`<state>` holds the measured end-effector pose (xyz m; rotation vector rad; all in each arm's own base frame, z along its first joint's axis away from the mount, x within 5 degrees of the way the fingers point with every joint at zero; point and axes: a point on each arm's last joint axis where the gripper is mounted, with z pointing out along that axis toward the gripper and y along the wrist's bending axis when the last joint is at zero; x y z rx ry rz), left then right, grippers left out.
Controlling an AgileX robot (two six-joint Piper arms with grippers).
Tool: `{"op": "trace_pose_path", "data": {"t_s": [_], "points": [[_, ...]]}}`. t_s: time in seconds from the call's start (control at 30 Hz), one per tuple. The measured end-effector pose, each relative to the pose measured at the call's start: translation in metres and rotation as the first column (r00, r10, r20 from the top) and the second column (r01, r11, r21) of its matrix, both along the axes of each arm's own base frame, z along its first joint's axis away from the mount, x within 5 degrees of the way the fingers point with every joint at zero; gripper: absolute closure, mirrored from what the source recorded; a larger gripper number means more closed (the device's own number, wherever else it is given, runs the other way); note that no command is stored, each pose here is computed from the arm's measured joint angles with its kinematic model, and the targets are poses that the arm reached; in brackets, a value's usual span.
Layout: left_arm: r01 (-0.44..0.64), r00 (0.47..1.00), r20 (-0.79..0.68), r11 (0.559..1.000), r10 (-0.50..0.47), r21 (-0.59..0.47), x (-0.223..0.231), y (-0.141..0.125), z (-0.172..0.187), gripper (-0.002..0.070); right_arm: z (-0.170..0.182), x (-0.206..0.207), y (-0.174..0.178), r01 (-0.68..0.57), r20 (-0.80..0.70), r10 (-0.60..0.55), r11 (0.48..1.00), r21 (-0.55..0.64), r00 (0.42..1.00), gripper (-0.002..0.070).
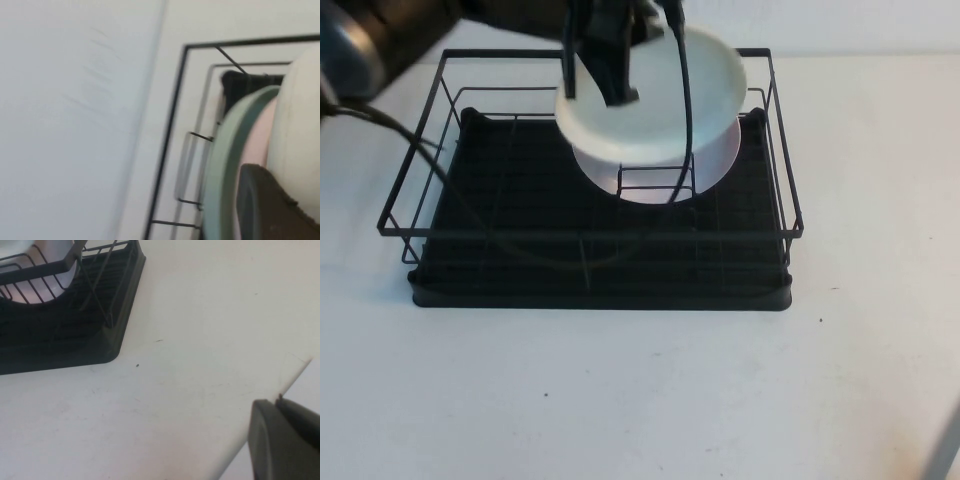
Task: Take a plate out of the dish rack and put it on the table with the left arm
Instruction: Grasp the plate from the shelf, then place the plate from the table
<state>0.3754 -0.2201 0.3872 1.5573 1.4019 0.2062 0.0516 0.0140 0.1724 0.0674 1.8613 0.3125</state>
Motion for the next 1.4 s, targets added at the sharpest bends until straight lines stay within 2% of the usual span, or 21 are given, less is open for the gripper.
{"op": "trace_pose_path", "data": {"t_s": [0.1, 0.2, 0.27, 0.33, 0.4, 0.47, 0.53, 0.6, 0.73, 0.8, 0.83, 0.93, 1.03, 1.1, 1.2, 1.3, 1.4], "points": [[-0.003, 0.998, 0.067, 0.999, 0.005, -0.039, -0.020, 0.011, 0.034, 0.0620, 0.000, 0.000, 0.000, 0.000, 0.000, 0.000, 1.000, 0.000, 1.000, 0.0696], [-0.035, 0.996, 0.081, 0.990, 0.047, -0.138, -0.046, 0.026, 0.069, 0.0620, 0.000, 0.000, 0.000, 0.000, 0.000, 0.000, 1.000, 0.000, 1.000, 0.0696], [-0.123, 0.992, -0.025, 0.947, 0.121, -0.295, -0.065, 0.037, 0.090, 0.0620, 0.000, 0.000, 0.000, 0.000, 0.000, 0.000, 1.000, 0.000, 1.000, 0.0696], [-0.248, 0.964, -0.198, 0.877, 0.179, -0.412, -0.083, 0.050, 0.102, 0.0620, 0.000, 0.000, 0.000, 0.000, 0.000, 0.000, 1.000, 0.000, 1.000, 0.0696], [-0.368, 0.908, -0.357, 0.828, 0.221, -0.423, -0.097, 0.066, 0.106, 0.0620, 0.000, 0.000, 0.000, 0.000, 0.000, 0.000, 1.000, 0.000, 1.000, 0.0696], [-0.483, 0.821, -0.506, 0.795, 0.266, -0.366, -0.106, 0.085, 0.101, 0.0620, 0.000, 0.000, 0.000, 0.000, 0.000, 0.000, 1.000, 0.000, 1.000, 0.0696], [-0.565, 0.733, -0.615, 0.764, 0.291, -0.311, -0.105, 0.102, 0.090, 0.0620, 0.000, 0.000, 0.000, 0.000, 0.000, 0.000, 1.000, 0.000, 1.000, 0.0696], [-0.617, 0.644, -0.715, 0.738, 0.273, -0.274, -0.104, 0.117, 0.074, 0.0620, 0.000, 0.000, 0.000, 0.000, 0.000, 0.000, 1.000, 0.000, 1.000, 0.0696], [-0.658, 0.514, -0.849, 0.692, 0.122, -0.298, -0.107, 0.135, 0.038, 0.0620, 0.000, 0.000, 0.000, 0.000, 0.000, 0.000, 1.000, 0.000, 1.000, 0.0696], [-0.671, 0.454, -0.891, 0.662, 0.011, -0.334, -0.116, 0.142, 0.017, 0.0620, 0.000, 0.000, 0.000, 0.000, 0.000, 0.000, 1.000, 0.000, 1.000, 0.0696], [-0.671, 0.439, -0.898, 0.652, -0.032, -0.352, -0.122, 0.144, 0.009, 0.0620, 0.000, 0.000, 0.000, 0.000, 0.000, 0.000, 1.000, 0.000, 1.000, 0.0696], [-0.714, 0.352, -0.922, 0.591, -0.161, -0.376, -0.142, 0.152, -0.031, 0.0620, 0.000, 0.000, 0.000, 0.000, 0.000, 0.000, 1.000, 0.000, 1.000, 0.0696], [-0.780, 0.277, -0.942, 0.528, -0.190, -0.335, -0.162, 0.156, -0.083, 0.0620, 0.000, 0.000, 0.000, 0.000, 0.000, 0.000, 1.000, 0.000, 1.000, 0.0696], [-0.824, 0.248, -0.956, 0.485, -0.155, -0.293, -0.171, 0.159, -0.115, 0.0620, 0.000, 0.000, 0.000, 0.000, 0.000, 0.000, 1.000, 0.000, 1.000, 0.0696], [-0.867, 0.219, -0.972, 0.442, -0.082, -0.232, -0.179, 0.163, -0.150, 0.0620, 0.000, 0.000, 0.000, 0.000, 0.000, 0.000, 1.000, 0.000, 1.000, 0.0696], [-0.878, 0.194, -0.980, 0.437, -0.045, -0.194, -0.181, 0.166, -0.170, 0.0620, 0.000, 0.000, 0.000, 0.000, 0.000, 0.000, 1.000, 0.000, 1.000, 0.0696], [-0.880, 0.195, -0.980, 0.436, -0.025, -0.186, -0.175, 0.168, -0.180, 0.0620, 0.000, 0.000, 0.000, 0.000, 0.000, 0.000, 1.000, 0.000, 1.000, 0.0696]]}}
